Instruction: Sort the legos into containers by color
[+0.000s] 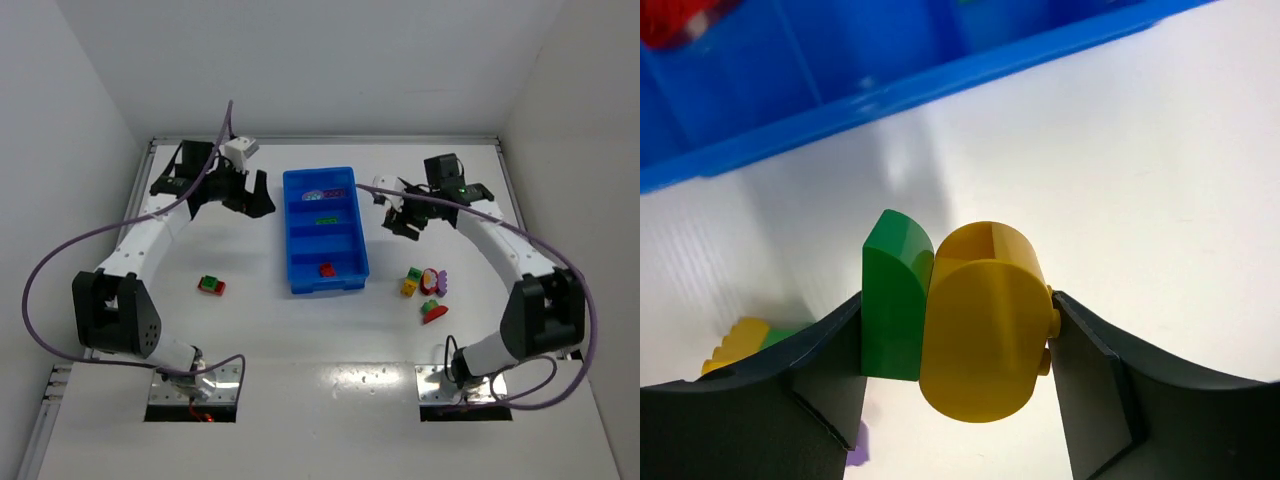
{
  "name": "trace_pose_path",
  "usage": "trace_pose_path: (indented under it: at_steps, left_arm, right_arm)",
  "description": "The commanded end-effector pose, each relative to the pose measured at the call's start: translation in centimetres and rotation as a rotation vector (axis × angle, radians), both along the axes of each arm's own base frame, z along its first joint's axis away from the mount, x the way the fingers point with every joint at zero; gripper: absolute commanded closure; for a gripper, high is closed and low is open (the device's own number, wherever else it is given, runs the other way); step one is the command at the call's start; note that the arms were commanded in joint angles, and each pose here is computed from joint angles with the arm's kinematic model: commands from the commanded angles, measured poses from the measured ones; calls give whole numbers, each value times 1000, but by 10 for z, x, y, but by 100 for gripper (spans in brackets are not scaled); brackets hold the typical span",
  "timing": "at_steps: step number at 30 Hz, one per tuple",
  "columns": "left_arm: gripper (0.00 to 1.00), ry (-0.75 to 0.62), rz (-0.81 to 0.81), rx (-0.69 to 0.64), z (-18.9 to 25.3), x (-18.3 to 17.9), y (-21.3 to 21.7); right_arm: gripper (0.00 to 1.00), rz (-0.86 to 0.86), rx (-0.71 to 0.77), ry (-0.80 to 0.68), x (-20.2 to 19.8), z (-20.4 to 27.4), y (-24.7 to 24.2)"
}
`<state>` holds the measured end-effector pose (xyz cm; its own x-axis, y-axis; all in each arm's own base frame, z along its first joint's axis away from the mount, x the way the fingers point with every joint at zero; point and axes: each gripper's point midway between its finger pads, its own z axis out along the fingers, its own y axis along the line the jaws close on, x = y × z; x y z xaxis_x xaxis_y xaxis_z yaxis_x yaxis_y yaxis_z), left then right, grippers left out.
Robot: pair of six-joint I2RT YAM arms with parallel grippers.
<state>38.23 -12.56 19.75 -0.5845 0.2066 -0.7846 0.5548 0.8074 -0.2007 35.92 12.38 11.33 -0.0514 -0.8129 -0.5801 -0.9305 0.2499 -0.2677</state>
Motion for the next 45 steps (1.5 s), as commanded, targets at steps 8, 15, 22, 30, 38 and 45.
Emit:
trace_pose_path:
  at_steps: [8,15,22,30,38,45]
  left_arm:
    - [2,159,-254,-415,65,-36,-83]
    - [2,154,-218,-408,69,-27,-92]
    - [2,160,-156,-377,58,-23,-86]
    - [2,143,-110,-389,63,-19,-64]
    - [7,160,-134,-397,60,-25,-66]
    - [22,201,-159,-407,52,-29,-66]
  right_arm:
    - [66,97,270,-219,13,90,71]
    - [66,236,328,-225,13,107,125]
    - [66,365,359,-247,12,121,195]
    - [66,450,365,-246,6,114,254]
    - [66,466,358,-267,8,111,276]
    - [67,383,338,-319,28,111,273]
